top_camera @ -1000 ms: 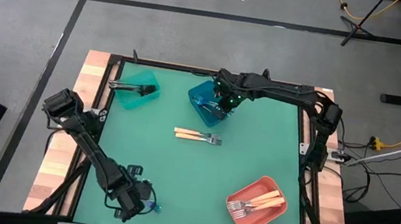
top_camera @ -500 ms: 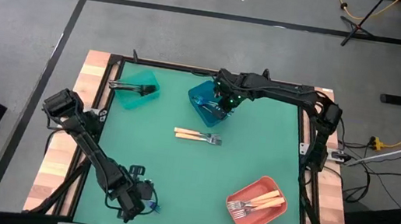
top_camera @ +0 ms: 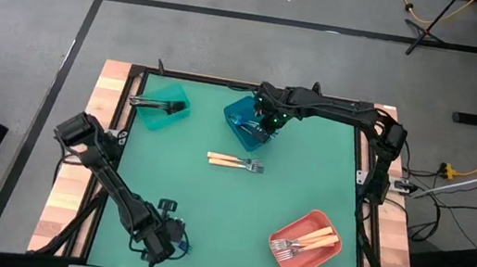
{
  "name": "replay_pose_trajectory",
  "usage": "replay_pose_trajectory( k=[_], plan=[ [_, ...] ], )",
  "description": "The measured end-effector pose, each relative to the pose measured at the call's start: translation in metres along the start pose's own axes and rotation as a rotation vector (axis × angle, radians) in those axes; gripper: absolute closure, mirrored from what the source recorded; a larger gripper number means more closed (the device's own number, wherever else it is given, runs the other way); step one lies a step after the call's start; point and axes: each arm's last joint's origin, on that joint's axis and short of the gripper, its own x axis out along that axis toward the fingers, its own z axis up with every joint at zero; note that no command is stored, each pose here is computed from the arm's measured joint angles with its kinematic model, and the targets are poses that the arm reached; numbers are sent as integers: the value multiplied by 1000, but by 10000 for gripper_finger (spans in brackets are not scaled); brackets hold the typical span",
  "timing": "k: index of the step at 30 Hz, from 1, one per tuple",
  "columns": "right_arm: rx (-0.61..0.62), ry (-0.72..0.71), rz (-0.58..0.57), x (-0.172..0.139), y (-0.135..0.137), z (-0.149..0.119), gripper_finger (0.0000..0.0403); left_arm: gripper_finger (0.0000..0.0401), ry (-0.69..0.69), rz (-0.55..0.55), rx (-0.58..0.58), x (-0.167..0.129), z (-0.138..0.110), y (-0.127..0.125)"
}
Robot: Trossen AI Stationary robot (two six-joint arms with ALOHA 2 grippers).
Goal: Sort silverware by color (type)
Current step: Put the purple fork into the blue bin
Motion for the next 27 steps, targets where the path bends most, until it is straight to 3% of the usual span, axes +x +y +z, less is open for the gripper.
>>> replay_pose_trajectory(
  k=[18, 27],
  plan=[
    [0, 1, -1, 0, 0, 0, 320, 340, 23, 30, 6, 12, -1, -1],
    [-7, -77, 2, -30, 0, -1, 320, 385, 25, 32, 4, 13, -1, -1]
  ],
)
